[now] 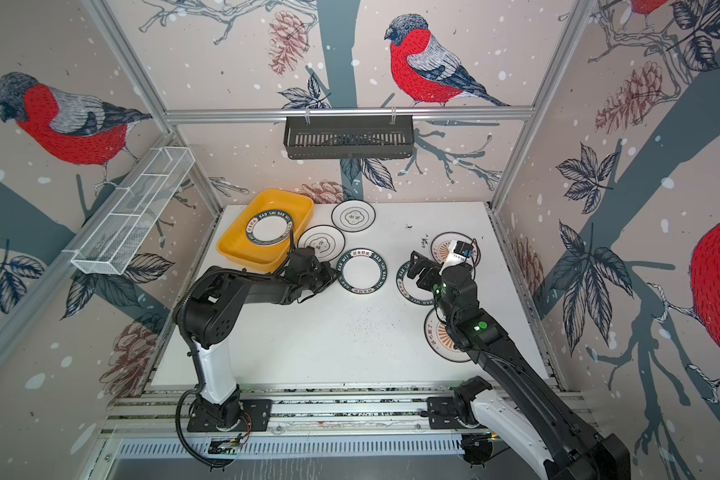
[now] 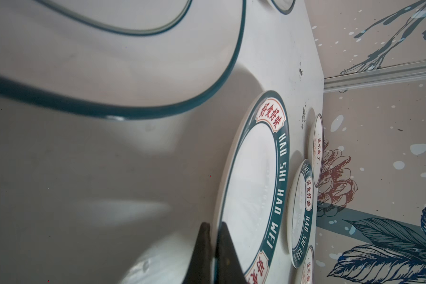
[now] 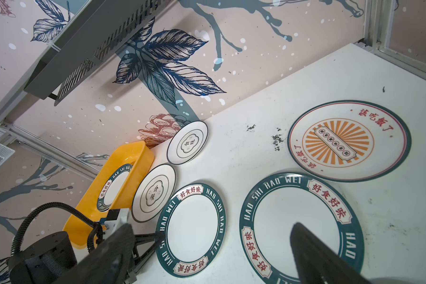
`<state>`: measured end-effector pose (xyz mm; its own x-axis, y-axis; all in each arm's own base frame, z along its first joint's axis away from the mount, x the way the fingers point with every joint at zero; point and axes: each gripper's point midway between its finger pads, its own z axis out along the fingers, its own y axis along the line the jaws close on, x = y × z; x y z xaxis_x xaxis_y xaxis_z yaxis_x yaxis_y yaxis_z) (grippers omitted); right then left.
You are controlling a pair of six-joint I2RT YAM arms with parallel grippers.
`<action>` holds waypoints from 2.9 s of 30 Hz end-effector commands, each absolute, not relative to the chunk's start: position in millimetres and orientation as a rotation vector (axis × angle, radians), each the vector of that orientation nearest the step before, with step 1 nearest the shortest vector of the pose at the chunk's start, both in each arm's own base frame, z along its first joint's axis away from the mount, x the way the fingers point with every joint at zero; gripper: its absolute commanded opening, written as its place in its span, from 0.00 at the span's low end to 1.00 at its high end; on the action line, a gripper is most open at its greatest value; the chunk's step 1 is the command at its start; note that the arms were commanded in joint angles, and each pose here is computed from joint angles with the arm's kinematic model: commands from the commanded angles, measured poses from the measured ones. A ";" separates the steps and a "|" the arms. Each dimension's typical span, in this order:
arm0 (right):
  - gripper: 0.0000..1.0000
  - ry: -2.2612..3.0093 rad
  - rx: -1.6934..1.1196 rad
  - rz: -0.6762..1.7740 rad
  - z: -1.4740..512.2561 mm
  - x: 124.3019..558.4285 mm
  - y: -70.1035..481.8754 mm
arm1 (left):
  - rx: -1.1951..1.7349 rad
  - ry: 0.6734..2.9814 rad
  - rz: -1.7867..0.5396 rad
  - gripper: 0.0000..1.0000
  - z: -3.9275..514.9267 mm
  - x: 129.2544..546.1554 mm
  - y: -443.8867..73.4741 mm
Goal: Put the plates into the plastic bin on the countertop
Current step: 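Grip and tilt up the green-rimmed plate with the left gripper while the right approaches, then carry the upright green-rimmed plate to the yellow bin with the left gripper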
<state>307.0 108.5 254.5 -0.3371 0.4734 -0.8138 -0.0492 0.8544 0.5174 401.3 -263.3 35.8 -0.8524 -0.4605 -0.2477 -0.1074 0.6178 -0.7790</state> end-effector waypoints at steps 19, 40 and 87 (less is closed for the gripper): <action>1.00 1.855 0.107 0.727 263.0 280.3 158.5 | -0.273 2.345 -1.167 0.00 103.0 353.9 -256.7; 1.00 1.762 -0.268 1.013 286.9 252.1 258.0 | -0.240 2.201 -1.153 0.00 157.8 366.2 -214.5; 1.00 1.763 -0.551 1.076 290.3 293.1 361.5 | -0.899 1.859 -1.130 0.00 136.3 535.9 21.2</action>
